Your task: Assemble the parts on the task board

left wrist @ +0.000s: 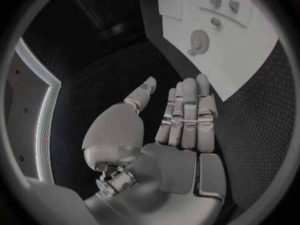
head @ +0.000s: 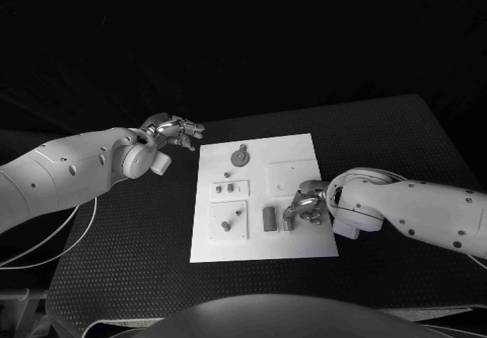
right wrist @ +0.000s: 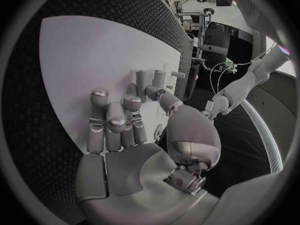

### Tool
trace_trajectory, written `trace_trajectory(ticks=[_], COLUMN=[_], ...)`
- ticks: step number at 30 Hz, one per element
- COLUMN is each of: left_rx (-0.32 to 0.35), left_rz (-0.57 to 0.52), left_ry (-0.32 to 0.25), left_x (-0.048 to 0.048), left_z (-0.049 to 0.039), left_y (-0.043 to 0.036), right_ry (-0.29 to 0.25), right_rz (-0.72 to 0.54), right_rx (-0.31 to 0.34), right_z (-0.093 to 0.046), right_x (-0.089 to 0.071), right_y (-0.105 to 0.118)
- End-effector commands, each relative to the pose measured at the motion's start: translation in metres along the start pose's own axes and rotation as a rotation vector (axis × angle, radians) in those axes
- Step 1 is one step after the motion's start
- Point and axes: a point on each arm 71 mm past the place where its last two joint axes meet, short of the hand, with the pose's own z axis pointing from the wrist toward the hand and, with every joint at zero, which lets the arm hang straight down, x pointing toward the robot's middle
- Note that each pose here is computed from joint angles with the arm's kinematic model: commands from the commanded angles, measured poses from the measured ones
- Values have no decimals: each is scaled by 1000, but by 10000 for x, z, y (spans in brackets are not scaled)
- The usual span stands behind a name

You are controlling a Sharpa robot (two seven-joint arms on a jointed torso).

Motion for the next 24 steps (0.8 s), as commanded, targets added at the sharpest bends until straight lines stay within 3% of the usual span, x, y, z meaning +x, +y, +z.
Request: trace_trajectory(ticks=[1, 24], left_rx=[6, 4], left_rz=[0, 1], left_ry=[18, 19], left_x=[24, 26], left_z=[6, 7], left_y=[-16, -15], right_ry=[6, 16], right_rz=[9, -12], right_rx=[-45, -52], right_z=[19, 27], right_x=[69, 82], right_y=[76, 102])
